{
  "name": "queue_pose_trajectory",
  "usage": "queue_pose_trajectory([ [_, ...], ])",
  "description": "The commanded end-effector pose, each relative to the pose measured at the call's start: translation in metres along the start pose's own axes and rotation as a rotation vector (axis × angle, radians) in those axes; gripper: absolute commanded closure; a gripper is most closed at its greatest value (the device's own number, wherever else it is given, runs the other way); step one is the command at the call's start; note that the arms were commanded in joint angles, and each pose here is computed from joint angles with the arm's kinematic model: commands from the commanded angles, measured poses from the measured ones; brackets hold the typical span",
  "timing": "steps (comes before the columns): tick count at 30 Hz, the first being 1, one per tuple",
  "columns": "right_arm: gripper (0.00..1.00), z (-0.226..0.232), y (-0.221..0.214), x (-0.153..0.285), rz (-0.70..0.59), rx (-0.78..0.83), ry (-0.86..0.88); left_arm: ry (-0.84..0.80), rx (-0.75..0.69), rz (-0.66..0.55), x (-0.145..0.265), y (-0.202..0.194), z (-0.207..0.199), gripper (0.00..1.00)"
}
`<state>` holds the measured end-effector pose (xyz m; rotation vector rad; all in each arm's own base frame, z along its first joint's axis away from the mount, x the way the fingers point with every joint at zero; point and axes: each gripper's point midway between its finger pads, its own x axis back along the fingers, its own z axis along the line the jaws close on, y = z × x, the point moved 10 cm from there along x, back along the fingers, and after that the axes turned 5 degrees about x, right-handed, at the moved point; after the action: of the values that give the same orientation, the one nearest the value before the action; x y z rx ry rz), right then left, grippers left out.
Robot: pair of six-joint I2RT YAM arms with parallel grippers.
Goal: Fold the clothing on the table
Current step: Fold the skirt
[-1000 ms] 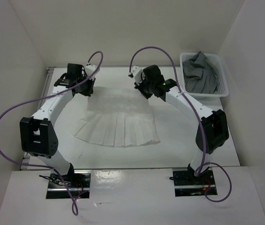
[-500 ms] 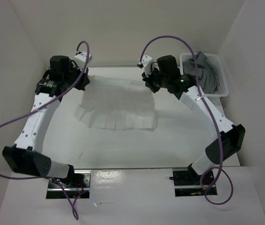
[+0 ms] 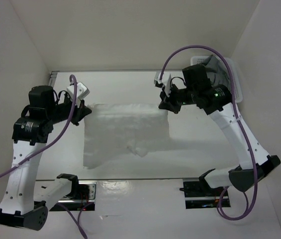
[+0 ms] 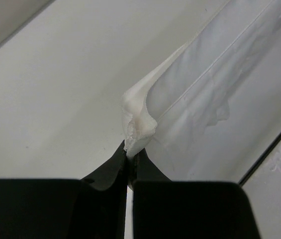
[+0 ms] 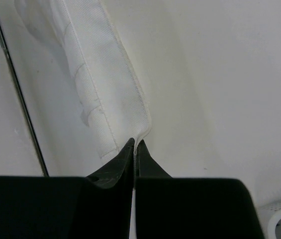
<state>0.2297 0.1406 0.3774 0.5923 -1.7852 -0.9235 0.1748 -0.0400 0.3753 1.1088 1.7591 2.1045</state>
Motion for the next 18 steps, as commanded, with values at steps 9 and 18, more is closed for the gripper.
queue_pose_trajectory([
  [9, 1.0, -0.035, -0.04, -0.031, 0.256, -0.129, -0.024, 0.062, 0.058, 0.252, -0.055, -0.031, 0.052, 1.0],
  [18, 1.0, -0.07, 0.004, -0.014, 0.153, -0.103, -0.294, 0.25, 0.031, 0.113, -0.053, 0.027, 0.079, 1.0],
])
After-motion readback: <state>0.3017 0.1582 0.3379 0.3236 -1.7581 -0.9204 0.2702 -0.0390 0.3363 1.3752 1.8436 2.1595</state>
